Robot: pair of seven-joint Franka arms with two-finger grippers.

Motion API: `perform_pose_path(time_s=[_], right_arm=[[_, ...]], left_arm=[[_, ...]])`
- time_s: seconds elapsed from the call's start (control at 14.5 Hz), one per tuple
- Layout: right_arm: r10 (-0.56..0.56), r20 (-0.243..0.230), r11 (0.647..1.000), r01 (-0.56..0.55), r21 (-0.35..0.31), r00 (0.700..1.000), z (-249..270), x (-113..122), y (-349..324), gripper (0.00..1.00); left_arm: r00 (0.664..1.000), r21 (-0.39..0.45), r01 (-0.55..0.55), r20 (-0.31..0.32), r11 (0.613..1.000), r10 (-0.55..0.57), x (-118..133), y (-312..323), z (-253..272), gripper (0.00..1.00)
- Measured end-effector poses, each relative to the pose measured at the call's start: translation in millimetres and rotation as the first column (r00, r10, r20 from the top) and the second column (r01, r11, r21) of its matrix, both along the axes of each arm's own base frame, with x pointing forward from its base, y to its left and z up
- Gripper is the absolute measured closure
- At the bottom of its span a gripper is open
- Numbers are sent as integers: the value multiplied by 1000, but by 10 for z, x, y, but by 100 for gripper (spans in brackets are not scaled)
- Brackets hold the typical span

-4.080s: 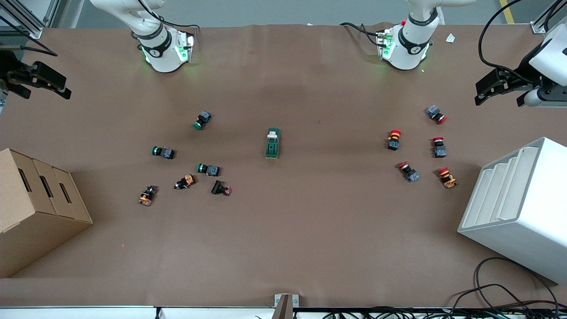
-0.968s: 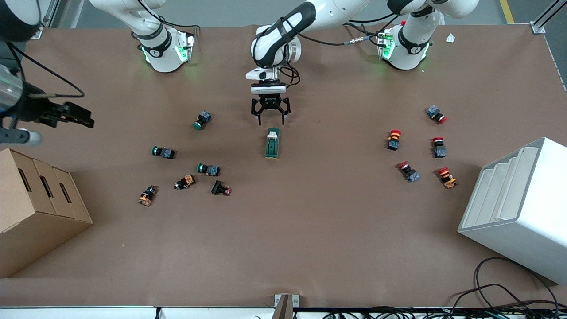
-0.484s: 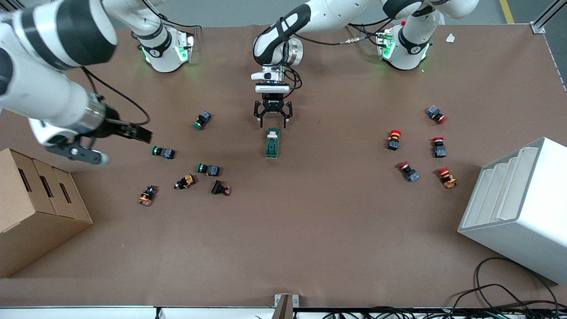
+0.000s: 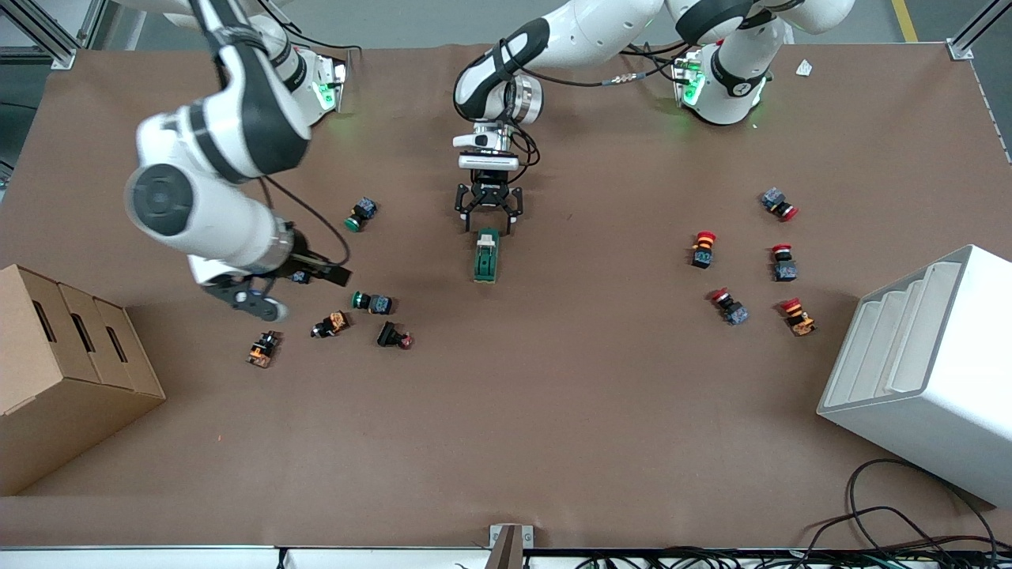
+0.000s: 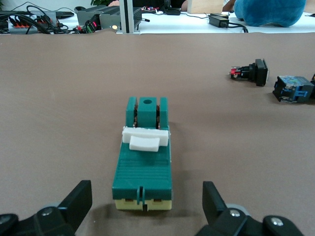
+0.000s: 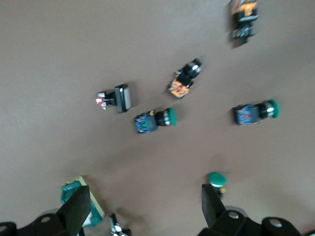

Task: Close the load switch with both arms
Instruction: 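Bring the right gripper onto the white lever handle of the switch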

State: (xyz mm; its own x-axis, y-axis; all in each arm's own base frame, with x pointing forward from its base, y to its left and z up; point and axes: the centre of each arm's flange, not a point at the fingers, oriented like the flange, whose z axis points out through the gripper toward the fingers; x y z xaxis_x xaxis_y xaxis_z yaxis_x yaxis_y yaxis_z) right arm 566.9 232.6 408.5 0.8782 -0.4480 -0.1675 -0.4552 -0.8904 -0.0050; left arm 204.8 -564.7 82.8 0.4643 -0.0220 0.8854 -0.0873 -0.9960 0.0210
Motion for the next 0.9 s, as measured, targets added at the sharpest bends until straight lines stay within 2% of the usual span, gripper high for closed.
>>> perform_pose_path(time_s=[0.35,0.55,0.9], right_arm=[[-109,29,994,109,16,994,-534,-467,881,0],[-100,30,995,99,21,995,-797,-704,1333,0],[-138,52,990,136,47,989,-1243,-980,1825,0]], left_arm=[[1000,15,1,6,1000,-1,-40,24,-76,1],[999,22,-13,38,1000,12,-44,51,-133,0],[999,19,-17,47,1000,16,-53,50,-146,0]])
